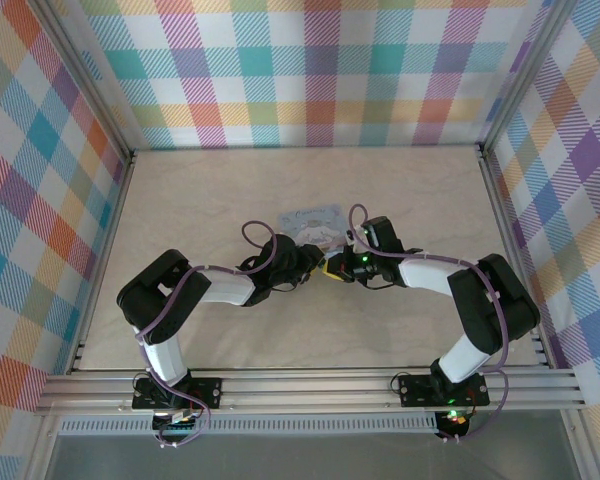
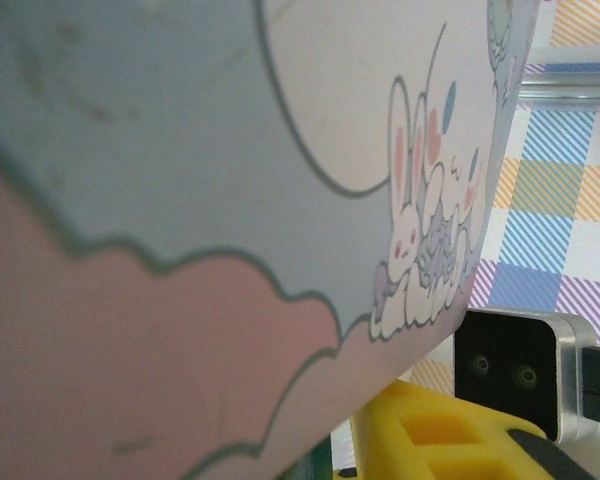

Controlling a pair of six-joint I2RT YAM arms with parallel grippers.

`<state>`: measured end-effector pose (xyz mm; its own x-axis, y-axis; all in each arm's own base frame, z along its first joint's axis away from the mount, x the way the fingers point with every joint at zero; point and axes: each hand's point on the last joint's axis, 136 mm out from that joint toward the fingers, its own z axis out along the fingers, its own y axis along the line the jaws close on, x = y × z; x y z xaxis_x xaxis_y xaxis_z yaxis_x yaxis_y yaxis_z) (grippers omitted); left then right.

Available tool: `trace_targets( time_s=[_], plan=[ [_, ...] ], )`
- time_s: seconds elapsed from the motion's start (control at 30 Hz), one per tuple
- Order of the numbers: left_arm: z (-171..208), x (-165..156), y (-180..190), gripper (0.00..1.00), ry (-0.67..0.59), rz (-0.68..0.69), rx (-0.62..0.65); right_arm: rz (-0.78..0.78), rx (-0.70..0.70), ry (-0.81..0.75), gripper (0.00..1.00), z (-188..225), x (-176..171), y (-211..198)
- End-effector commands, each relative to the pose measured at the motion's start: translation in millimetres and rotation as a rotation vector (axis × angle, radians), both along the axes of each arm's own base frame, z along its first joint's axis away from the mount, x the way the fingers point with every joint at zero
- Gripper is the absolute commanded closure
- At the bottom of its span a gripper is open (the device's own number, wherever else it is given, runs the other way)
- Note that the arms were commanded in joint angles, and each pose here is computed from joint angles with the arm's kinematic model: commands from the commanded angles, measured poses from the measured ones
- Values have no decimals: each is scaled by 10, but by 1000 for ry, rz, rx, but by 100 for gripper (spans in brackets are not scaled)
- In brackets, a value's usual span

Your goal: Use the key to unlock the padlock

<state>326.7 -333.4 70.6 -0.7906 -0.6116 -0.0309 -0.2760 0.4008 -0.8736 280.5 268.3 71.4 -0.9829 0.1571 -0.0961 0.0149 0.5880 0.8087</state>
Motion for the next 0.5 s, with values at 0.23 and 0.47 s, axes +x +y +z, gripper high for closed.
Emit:
trace_targets(
  time_s=[0.23, 0.47],
  plan=[
    [-186, -183, -39, 84, 110, -16, -4, -9, 68, -8, 94, 80, 55, 67],
    [-188, -190, -20, 93, 110, -12, 0, -13, 54, -7, 83, 51, 44, 20]
  ],
)
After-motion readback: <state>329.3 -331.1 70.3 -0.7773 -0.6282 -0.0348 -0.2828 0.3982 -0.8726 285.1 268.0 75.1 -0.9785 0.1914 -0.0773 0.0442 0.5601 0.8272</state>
